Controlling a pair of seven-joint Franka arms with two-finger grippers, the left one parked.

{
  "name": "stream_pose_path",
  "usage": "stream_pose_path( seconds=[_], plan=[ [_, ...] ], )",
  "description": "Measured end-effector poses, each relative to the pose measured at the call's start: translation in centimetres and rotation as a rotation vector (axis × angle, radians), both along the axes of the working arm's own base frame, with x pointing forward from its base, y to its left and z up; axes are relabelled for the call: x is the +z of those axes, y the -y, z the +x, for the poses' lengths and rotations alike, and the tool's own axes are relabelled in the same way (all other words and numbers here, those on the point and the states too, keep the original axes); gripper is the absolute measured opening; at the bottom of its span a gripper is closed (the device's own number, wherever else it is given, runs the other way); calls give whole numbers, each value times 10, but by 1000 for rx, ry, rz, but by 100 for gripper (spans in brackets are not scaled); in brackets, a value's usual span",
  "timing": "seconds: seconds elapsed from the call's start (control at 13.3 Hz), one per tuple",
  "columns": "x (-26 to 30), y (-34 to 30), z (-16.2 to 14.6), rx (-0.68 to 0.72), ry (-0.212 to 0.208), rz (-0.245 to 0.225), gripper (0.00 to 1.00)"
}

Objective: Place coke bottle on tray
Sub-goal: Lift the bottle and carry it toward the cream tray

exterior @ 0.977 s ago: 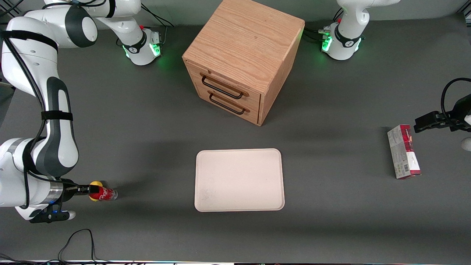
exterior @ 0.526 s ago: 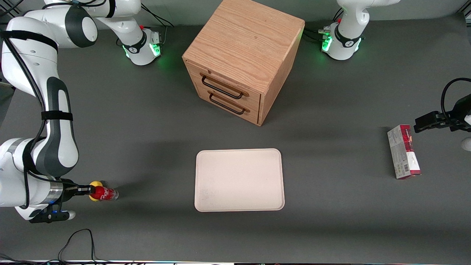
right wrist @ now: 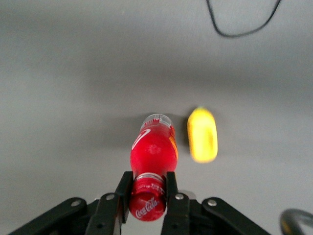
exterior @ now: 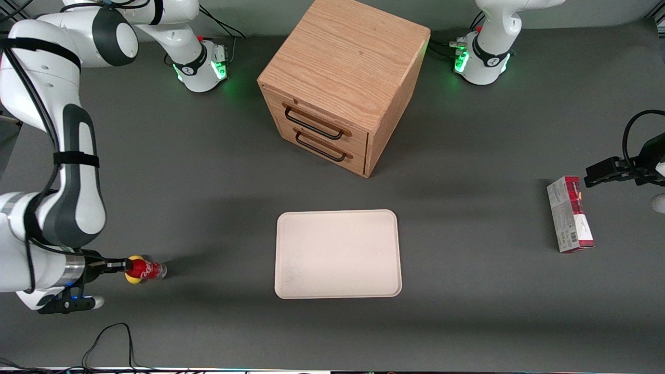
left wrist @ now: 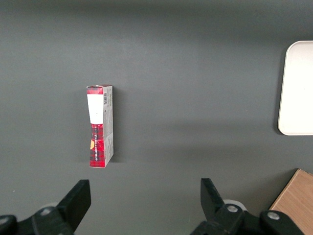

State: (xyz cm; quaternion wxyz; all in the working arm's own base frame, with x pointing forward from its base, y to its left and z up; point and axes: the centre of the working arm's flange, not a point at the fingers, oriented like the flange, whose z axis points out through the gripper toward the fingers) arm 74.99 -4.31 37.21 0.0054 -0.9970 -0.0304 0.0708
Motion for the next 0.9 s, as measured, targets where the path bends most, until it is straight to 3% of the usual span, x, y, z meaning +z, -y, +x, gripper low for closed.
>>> stream_pose_path(
  seconds=[0.08,0.23,0.45,0.6,0.9],
  plan=[
    [28,-6,-6,-1,-15,2,31],
    [104,-17,-26,0,-4,2,31],
    [203,-26,-81,10,0,11,31],
    [225,-30,-111,14,-6,19,31],
    [212,-36,-146,20,8,20,31]
  ],
)
